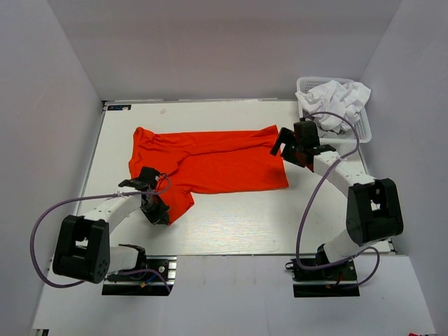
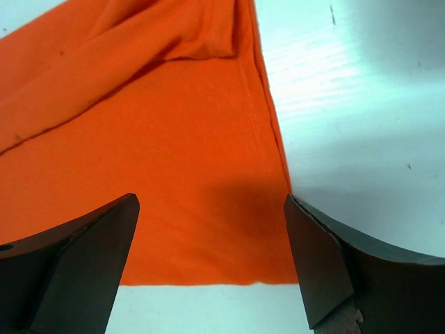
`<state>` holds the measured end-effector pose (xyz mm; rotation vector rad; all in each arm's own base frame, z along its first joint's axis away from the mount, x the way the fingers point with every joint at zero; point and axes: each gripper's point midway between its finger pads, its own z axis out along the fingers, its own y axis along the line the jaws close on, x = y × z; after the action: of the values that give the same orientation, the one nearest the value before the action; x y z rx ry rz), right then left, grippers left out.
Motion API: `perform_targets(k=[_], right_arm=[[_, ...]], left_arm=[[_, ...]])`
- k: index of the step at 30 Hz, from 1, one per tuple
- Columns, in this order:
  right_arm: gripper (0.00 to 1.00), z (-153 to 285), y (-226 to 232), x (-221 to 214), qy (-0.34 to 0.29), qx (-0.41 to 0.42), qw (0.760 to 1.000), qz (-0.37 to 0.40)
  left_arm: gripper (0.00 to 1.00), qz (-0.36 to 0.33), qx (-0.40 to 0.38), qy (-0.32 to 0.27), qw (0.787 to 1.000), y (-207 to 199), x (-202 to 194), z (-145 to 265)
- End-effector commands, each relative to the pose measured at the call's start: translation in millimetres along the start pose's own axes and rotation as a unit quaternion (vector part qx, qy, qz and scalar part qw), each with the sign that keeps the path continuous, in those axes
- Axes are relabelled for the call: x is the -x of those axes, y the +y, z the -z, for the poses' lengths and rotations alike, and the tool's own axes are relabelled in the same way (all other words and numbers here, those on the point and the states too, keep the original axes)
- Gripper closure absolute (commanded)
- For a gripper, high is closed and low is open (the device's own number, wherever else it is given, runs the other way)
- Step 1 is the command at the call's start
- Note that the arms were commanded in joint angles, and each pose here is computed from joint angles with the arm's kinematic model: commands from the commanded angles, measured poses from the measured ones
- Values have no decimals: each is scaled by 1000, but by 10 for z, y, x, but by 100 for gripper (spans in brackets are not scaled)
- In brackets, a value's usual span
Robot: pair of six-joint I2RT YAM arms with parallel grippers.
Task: Fold and stack the t-shirts
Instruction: Grap the side of the flattened tshirt closest away from the robot with both arms
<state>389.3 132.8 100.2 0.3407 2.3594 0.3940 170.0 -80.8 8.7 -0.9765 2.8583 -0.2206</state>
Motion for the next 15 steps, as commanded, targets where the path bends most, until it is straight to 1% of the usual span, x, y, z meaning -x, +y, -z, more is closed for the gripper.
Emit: perform_targets(k=[1,3,5,8,9,10,13,14,15], right_arm=[[9,102,-208,-196,25,-35,999,-8],[9,116,-313,-304,43,-54,998,-3],[9,116,-396,-473,69,-65,995,2],[11,128,-375,-728,124,-40,991,15],[11,134,-405,-774,132,-44,990,16],[12,139,-393,-885,154,-32,988,13],[13,101,-404,-1042,176,-26,984,7],[13,67,-392,-1019,169,-22,985,3],[18,26,-404,-1057,177,-24,984,0]], left_arm=[[100,-11,40,-23,999,114,106,-56],[100,-11,47,-29,998,116,147,-14],[100,-11,38,-37,999,83,168,64],[100,-12,13,-52,998,-17,220,178],[100,-12,6,-51,999,-39,209,195],[100,-12,6,-51,999,-40,209,195],[100,-12,-4,-58,998,-74,232,256],[100,-13,-10,-58,998,-92,225,272],[100,-13,-18,-64,998,-139,262,293]])
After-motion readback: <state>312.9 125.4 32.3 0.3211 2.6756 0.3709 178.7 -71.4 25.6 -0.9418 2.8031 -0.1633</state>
